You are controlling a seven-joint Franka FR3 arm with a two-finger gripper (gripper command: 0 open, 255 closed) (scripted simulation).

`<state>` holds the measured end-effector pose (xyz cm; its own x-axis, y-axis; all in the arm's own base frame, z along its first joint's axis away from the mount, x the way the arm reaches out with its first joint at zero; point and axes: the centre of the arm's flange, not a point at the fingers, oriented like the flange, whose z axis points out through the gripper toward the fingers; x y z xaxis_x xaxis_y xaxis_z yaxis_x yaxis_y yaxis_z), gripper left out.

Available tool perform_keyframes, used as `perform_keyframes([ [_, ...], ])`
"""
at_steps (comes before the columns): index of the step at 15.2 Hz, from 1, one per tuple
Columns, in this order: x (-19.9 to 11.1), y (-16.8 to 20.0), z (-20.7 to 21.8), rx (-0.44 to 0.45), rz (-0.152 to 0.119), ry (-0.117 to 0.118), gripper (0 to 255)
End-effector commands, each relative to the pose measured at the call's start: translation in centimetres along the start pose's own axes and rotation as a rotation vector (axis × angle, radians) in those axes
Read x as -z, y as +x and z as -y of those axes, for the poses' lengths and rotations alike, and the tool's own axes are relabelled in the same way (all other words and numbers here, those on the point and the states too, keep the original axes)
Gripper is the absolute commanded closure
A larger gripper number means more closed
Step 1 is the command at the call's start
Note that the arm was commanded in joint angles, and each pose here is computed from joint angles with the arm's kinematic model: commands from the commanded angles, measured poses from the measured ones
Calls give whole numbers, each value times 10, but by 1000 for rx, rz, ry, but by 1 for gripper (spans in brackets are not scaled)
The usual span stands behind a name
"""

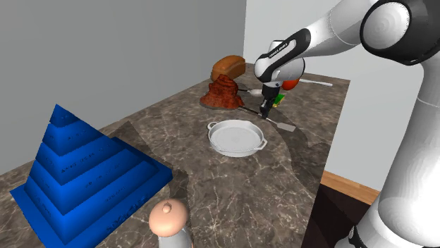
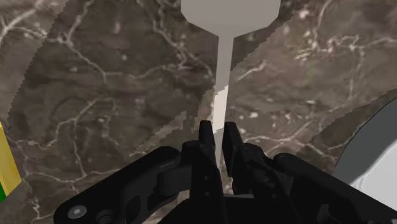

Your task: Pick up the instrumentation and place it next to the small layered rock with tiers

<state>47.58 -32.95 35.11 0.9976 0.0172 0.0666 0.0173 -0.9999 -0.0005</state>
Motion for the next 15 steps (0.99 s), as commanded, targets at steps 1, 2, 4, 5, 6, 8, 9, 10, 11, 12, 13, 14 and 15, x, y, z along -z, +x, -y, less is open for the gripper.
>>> perform_keyframes([
  [1, -1, 0, 0, 0, 0, 0, 255],
  [2, -1, 0, 0, 0, 0, 0, 255],
  [4, -1, 0, 0, 0, 0, 0, 0],
  [5, -1, 0, 0, 0, 0, 0, 0],
  [6, -1, 0, 0, 0, 0, 0, 0],
  [8, -1, 0, 0, 0, 0, 0, 0],
  [9, -1, 0, 0, 0, 0, 0, 0],
  [10, 13, 0, 0, 0, 0, 0, 0],
  [11, 26, 0, 0, 0, 0, 0, 0],
  [12, 39, 0, 0, 0, 0, 0, 0],
  [13, 49, 0, 0, 0, 0, 0, 0],
  [14, 49, 0, 0, 0, 0, 0, 0],
  [15, 49, 0, 0, 0, 0, 0, 0],
])
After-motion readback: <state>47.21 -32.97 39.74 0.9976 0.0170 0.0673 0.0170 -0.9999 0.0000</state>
